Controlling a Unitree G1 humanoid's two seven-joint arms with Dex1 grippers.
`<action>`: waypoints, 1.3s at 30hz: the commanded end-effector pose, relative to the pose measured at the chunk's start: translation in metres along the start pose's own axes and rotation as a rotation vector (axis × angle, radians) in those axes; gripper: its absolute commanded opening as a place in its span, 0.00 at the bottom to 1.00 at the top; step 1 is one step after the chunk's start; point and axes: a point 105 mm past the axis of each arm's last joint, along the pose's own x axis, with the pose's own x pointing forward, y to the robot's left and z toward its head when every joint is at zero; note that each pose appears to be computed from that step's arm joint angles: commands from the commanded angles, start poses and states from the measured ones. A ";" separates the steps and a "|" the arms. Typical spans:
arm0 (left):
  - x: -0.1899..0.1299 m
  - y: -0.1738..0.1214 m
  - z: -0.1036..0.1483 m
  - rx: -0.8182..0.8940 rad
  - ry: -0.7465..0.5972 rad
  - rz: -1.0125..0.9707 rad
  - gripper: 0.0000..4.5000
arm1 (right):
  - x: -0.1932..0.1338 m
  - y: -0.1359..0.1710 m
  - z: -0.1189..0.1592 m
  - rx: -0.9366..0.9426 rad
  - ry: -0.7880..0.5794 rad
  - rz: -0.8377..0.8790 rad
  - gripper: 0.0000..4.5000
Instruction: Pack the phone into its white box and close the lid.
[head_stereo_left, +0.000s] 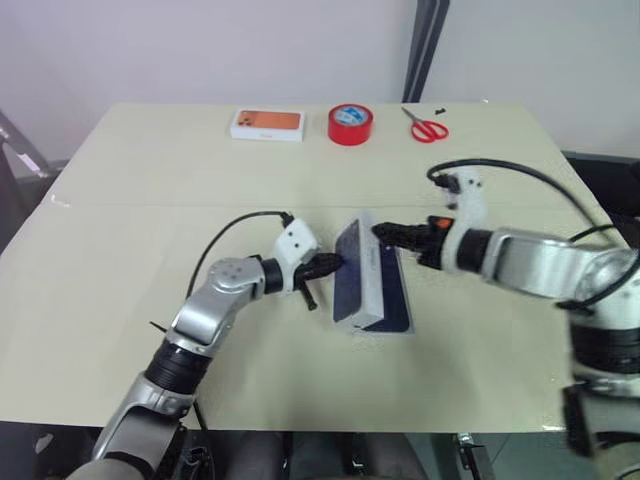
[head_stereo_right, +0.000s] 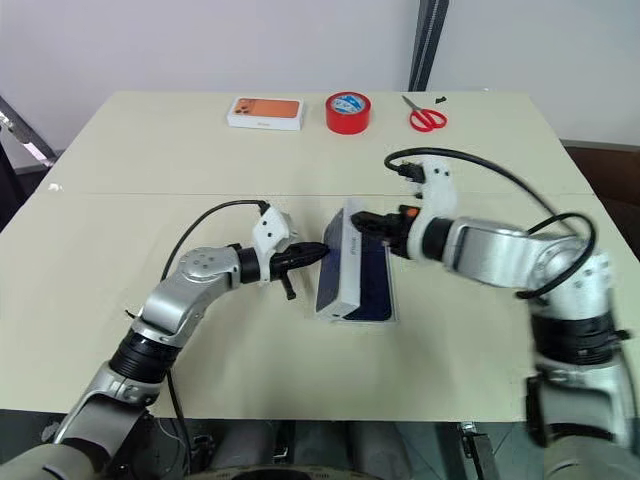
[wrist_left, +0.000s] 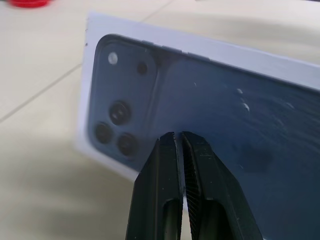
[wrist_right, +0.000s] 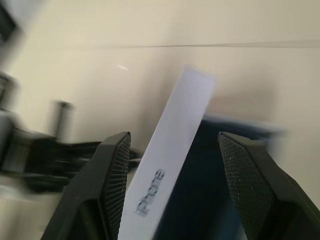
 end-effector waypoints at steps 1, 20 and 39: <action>0.001 0.000 0.022 0.042 -0.064 0.009 0.05 | -0.002 -0.007 -0.003 -0.250 0.034 -0.031 0.59; -0.028 0.020 -0.027 -0.023 0.246 0.090 0.05 | 0.006 -0.013 -0.036 -0.941 0.148 0.022 0.01; 0.006 -0.037 0.011 0.016 0.130 -0.191 0.05 | -0.009 -0.005 -0.056 -0.989 0.222 0.141 0.01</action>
